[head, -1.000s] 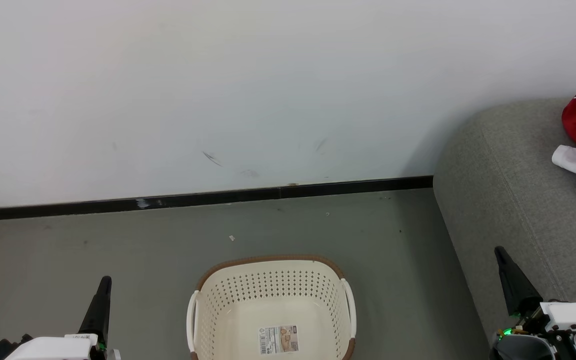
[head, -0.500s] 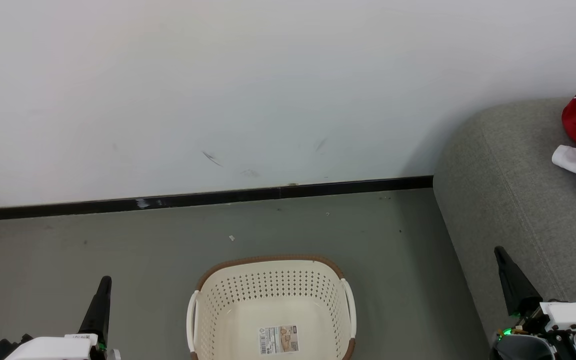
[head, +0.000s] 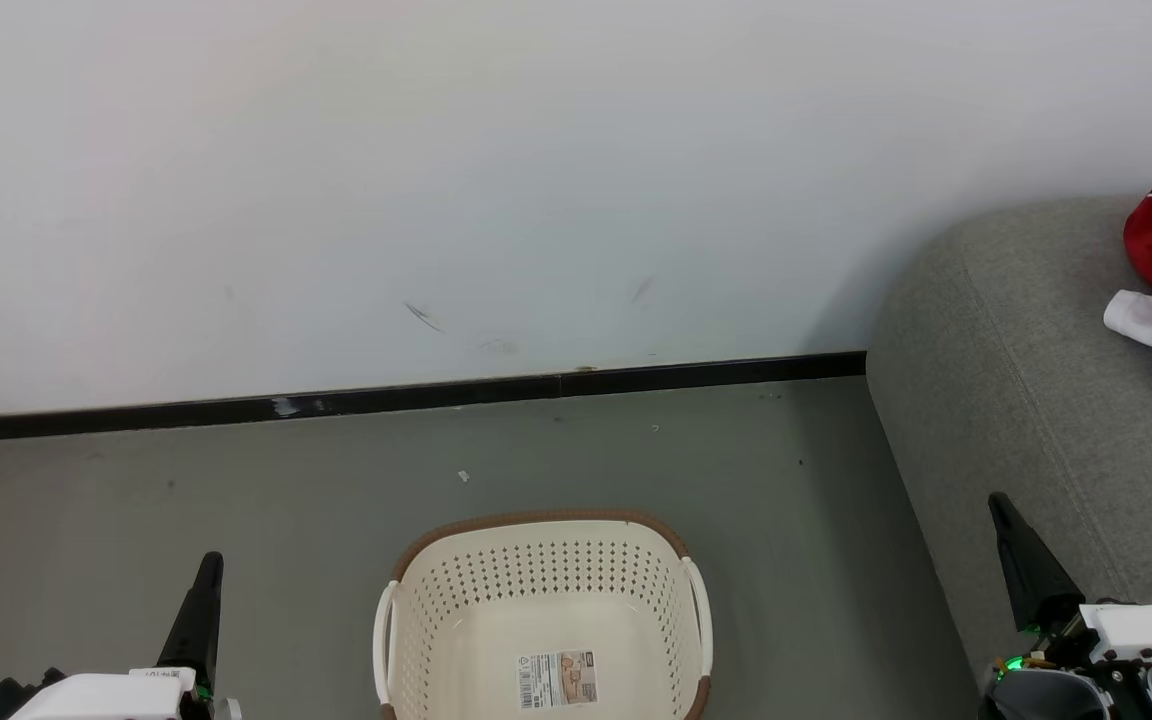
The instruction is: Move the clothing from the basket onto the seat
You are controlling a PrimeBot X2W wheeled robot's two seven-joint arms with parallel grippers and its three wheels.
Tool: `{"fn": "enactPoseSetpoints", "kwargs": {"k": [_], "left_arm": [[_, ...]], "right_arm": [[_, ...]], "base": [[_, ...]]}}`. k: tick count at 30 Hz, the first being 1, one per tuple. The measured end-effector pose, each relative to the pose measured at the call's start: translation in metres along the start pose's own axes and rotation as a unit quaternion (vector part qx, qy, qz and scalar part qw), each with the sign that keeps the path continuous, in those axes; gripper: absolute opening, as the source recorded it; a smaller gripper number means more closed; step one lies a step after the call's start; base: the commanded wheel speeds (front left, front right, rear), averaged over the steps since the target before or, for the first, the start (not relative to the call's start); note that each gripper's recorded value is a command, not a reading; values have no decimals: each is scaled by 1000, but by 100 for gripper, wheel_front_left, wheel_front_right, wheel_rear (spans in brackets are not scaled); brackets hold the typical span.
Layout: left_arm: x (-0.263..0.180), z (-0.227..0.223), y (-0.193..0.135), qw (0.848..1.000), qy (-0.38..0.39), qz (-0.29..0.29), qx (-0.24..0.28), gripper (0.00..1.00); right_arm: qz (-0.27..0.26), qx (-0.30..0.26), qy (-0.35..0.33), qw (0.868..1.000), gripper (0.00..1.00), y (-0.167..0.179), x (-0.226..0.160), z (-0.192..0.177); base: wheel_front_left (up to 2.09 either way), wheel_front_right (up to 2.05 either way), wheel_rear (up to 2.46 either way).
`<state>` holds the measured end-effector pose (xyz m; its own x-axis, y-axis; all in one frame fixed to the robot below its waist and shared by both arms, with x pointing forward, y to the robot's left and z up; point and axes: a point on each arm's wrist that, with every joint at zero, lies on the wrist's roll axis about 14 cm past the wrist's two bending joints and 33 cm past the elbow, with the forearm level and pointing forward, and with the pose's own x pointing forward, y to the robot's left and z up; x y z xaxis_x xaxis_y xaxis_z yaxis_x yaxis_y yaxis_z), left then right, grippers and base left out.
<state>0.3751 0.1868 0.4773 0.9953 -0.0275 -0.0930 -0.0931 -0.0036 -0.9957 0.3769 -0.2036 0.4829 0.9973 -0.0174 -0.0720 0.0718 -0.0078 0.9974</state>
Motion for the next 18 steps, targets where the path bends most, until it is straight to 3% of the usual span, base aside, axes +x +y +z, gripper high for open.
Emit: {"fn": "enactPoseSetpoints", "kwargs": {"k": [18], "left_arm": [[0,0,0,1000,0,0,-1,0]], "right_arm": [[0,0,0,1000,0,0,0,0]], "base": [[0,0,0]]}}
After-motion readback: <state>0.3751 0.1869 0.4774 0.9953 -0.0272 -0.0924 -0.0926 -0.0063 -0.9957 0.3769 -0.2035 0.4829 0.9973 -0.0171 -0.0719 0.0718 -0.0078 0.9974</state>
